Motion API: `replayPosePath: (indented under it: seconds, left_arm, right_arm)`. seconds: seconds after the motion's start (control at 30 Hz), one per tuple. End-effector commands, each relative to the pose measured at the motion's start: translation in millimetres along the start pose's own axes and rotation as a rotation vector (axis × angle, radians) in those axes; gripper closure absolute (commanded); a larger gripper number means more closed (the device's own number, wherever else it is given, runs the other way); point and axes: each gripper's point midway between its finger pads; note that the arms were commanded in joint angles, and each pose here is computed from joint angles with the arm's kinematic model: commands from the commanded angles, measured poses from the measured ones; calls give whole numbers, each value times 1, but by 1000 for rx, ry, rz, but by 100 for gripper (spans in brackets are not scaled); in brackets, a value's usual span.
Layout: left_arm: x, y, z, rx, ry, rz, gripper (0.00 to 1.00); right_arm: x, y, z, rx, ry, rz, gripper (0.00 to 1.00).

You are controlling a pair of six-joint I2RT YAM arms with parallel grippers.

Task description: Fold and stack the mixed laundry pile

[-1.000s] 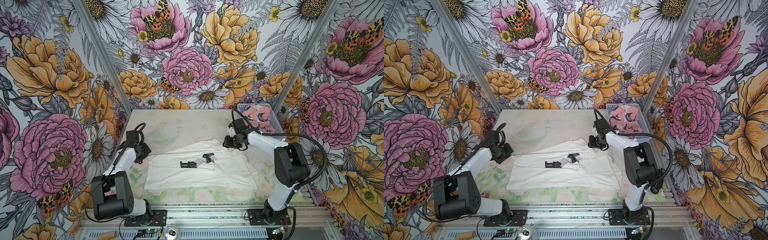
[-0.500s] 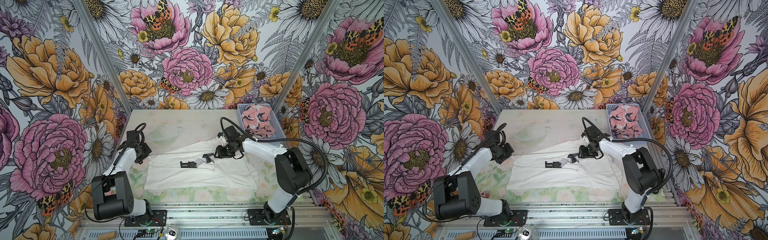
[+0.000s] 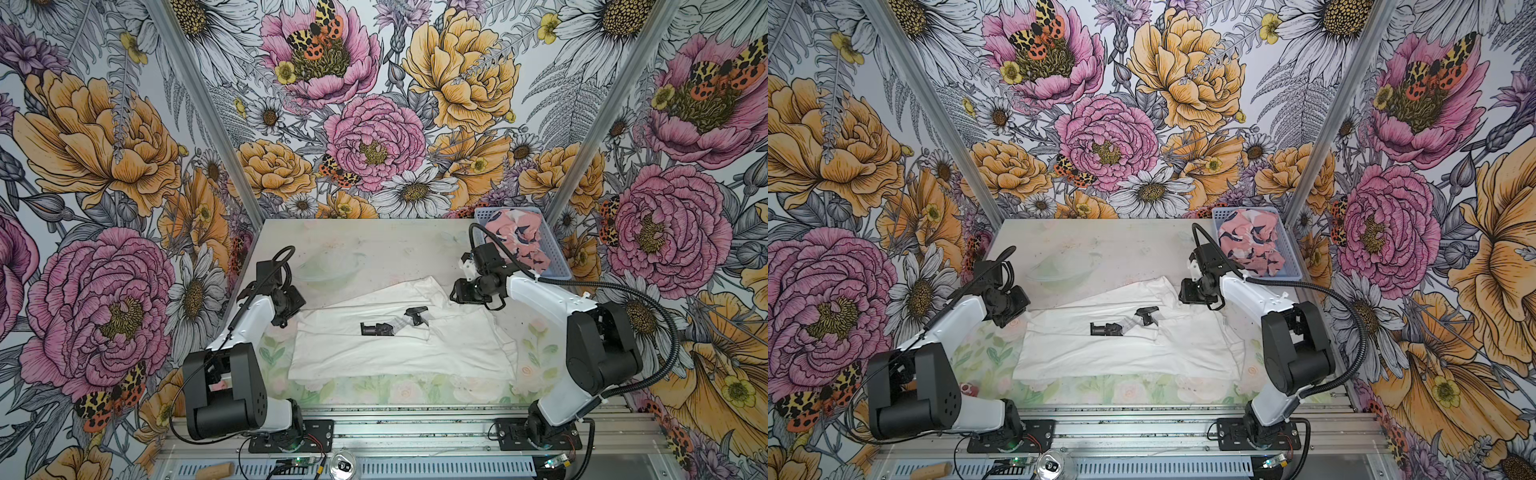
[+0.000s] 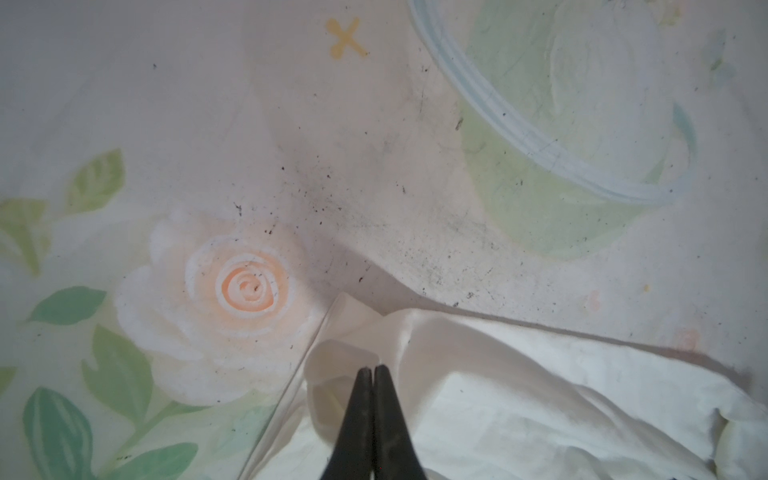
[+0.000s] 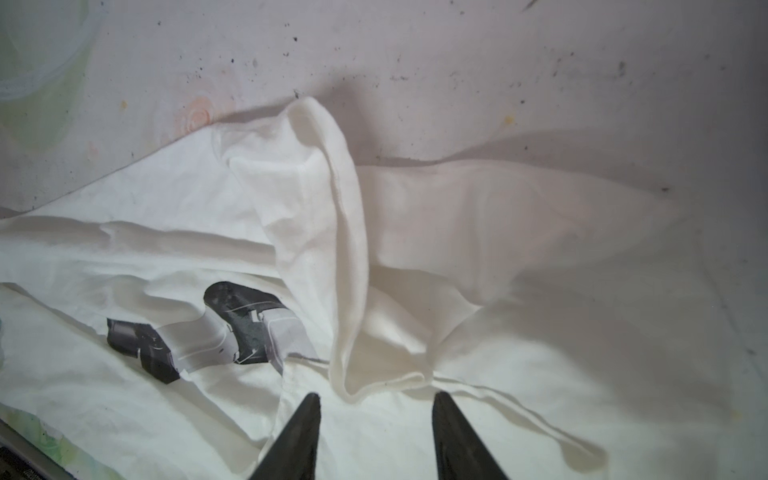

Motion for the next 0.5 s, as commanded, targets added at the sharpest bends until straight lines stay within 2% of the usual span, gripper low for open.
replayPosePath:
  seconds: [0.0,0.47]
  left_arm:
    - [1,-4,3,-3,-11,-6,100]
    - [1,-4,3,-2,-12,-6,100]
  right_arm:
    - [5,4,6,-13,-21,47,52]
    - [28,-3,-6,-42,27,60,52]
Point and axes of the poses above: each gripper's point midway between its finger pads, its own x axis out along the fingers, its own y axis along the line the jaws close on, z = x × y, and after that the axes turned 10 degrees about x, right-handed
